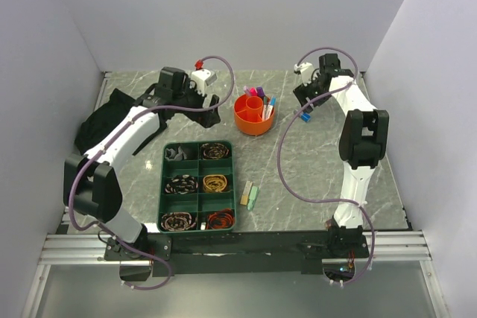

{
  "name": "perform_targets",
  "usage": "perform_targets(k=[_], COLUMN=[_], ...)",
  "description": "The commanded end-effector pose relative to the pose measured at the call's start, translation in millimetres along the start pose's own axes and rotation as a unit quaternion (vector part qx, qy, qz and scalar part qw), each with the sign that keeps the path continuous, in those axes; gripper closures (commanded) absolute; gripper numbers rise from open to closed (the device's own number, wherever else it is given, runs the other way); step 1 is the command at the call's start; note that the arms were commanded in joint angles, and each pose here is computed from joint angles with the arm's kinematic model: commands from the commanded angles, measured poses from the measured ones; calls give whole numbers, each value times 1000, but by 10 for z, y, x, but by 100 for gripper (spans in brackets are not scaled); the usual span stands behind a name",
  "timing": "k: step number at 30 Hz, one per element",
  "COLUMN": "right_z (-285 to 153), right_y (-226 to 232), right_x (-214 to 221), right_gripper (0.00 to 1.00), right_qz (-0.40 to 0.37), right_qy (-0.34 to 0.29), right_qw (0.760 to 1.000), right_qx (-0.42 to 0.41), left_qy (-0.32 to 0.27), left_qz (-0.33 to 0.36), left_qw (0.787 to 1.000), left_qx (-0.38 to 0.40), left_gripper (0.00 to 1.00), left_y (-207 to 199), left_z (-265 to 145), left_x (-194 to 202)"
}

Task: Sort the stationery into containers
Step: Pick up the stationery from the center of the board.

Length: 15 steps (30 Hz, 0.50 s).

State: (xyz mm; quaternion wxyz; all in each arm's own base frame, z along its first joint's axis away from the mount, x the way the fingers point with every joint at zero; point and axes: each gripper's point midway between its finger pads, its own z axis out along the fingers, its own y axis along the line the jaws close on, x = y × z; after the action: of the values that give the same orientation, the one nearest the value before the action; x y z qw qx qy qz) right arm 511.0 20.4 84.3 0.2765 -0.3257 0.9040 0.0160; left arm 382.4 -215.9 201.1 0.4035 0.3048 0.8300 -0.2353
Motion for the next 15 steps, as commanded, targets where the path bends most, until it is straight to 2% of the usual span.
perform_targets(k=[1, 7, 15], right_z=[-134, -12, 169], right_y=[261, 247, 151], right_x=[134, 284, 271], right_gripper=[19, 20, 25], right_qz=[22, 30, 15], right_qy=[28, 56, 54], right_qw=[998, 997, 998], right_qx=[-52, -42, -21], left_qy=[-27, -32, -31], left_qz=[12, 3, -12], left_qw=[999, 999, 999], left_qx=[-16, -18, -22], left_gripper=[1, 1, 1], left_y=[126, 224, 324], left_z=[-43, 5, 58], left_x=[-244, -300, -312])
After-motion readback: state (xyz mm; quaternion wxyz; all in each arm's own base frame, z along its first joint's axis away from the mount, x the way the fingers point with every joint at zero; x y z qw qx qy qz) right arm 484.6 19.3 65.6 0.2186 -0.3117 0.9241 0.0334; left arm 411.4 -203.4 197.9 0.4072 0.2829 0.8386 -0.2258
